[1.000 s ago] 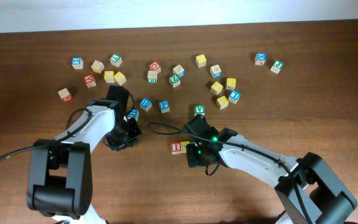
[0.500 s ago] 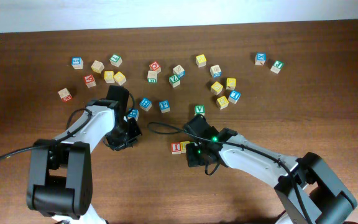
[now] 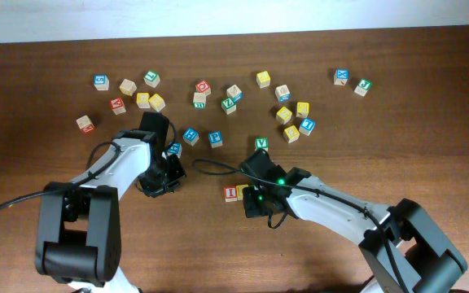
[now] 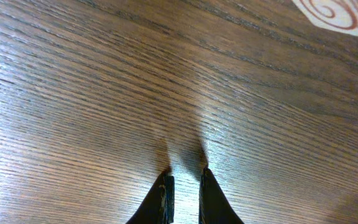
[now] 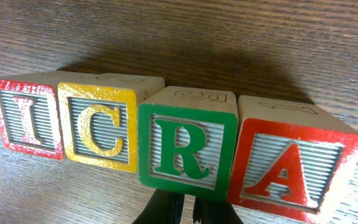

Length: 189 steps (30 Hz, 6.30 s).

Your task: Spell out ICRA

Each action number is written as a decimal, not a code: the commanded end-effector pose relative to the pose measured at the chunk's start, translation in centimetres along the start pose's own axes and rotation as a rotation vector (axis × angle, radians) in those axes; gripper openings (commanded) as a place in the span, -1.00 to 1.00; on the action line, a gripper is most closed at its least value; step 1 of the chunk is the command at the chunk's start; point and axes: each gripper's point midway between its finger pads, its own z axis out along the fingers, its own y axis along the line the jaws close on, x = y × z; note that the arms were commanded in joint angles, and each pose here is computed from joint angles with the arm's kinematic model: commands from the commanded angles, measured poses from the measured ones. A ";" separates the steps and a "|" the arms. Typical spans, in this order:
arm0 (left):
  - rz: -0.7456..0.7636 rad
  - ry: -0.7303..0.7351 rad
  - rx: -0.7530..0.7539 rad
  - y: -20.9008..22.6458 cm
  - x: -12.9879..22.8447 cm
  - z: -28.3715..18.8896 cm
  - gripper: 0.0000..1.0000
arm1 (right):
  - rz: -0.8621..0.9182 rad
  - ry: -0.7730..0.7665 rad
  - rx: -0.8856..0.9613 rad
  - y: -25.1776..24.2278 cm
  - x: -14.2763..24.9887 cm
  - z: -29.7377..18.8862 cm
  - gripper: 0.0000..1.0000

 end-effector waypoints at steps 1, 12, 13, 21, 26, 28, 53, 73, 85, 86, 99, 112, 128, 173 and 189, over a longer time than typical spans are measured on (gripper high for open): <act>0.000 0.026 -0.048 1.1 0.4 1.4 -0.84 | 0.015 0.024 0.050 -1.3 0.6 1.1 -0.92; 0.000 0.025 -0.049 1.1 0.4 1.4 -0.83 | 0.090 0.099 0.145 -4.3 1.1 -0.1 -0.92; 0.000 0.025 -0.049 1.1 0.4 1.4 -0.83 | 0.086 0.097 0.136 -4.2 1.0 0.0 -0.92; 0.000 0.030 -0.049 1.2 0.5 1.4 -0.82 | 0.084 0.096 0.107 -3.6 0.8 0.2 -0.92; 0.058 0.070 -0.031 0.8 1.4 1.4 -0.94 | 0.064 0.100 0.032 -1.9 1.6 -7.1 -0.92; 0.093 0.101 0.003 -0.5 2.5 1.5 -0.95 | 0.050 -0.007 0.125 -5.2 0.3 -11.7 -0.92; 0.273 0.023 0.111 -9.9 6.9 2.8 -0.91 | 0.168 0.157 -0.102 -4.8 -3.1 -1.5 -0.92; 0.257 -0.050 -0.064 -6.5 5.4 2.8 -0.62 | 0.176 0.132 0.077 -7.7 -3.4 -2.1 -0.68; 0.209 -0.380 0.027 -6.4 0.7 -13.1 0.57 | 0.239 -0.087 0.215 -10.9 0.5 -25.0 1.00; 0.209 -0.405 0.050 -6.4 0.9 -14.3 0.98 | 0.233 -0.162 0.190 -10.8 2.8 -27.6 0.97; 0.209 -0.421 0.064 -6.4 1.0 -15.0 0.98 | 0.148 -0.810 -0.035 -11.2 17.3 -36.8 0.97; 0.209 -0.421 0.064 -6.4 1.0 -15.0 0.98 | 0.165 -0.830 0.012 -12.0 17.1 -37.1 0.97; 0.209 -0.421 0.064 -6.4 1.0 -15.0 0.98 | -0.172 -1.168 0.201 -12.6 6.6 -31.6 0.97; 0.209 -0.421 0.064 -6.4 1.0 -15.0 0.98 | -0.224 -1.332 0.159 -15.4 -0.9 -20.0 0.97; 0.209 -0.421 0.064 -6.4 1.0 -15.0 0.98 | -0.219 -1.330 0.167 -15.5 -0.9 -20.0 0.97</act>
